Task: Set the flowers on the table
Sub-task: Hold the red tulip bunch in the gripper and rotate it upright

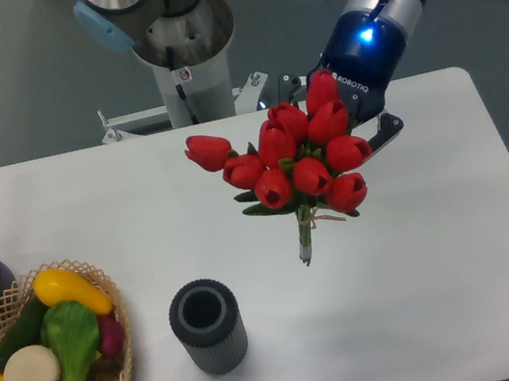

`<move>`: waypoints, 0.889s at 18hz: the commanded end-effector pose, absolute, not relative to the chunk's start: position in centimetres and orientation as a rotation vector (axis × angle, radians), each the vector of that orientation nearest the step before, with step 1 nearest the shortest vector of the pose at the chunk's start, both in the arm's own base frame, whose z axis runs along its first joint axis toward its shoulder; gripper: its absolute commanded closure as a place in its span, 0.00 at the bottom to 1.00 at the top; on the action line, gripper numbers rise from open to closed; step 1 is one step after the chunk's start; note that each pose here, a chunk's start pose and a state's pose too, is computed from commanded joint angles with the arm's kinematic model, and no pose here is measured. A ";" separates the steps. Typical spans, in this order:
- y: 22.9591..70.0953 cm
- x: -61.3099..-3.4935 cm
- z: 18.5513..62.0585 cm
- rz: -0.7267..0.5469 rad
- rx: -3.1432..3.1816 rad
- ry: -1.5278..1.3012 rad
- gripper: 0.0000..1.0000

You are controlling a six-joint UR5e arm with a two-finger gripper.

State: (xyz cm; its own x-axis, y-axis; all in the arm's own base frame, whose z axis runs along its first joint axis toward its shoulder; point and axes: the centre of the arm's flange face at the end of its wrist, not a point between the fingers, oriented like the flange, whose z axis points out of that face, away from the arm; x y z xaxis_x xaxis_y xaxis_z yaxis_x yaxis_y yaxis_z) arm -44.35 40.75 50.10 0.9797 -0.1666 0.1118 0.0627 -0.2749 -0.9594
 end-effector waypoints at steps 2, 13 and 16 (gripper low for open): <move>40.6 -44.2 50.2 -0.193 -1.864 0.071 0.62; 39.2 -45.0 49.6 0.094 -2.185 -0.047 0.62; 40.0 -44.6 48.3 0.152 -2.289 -0.066 0.61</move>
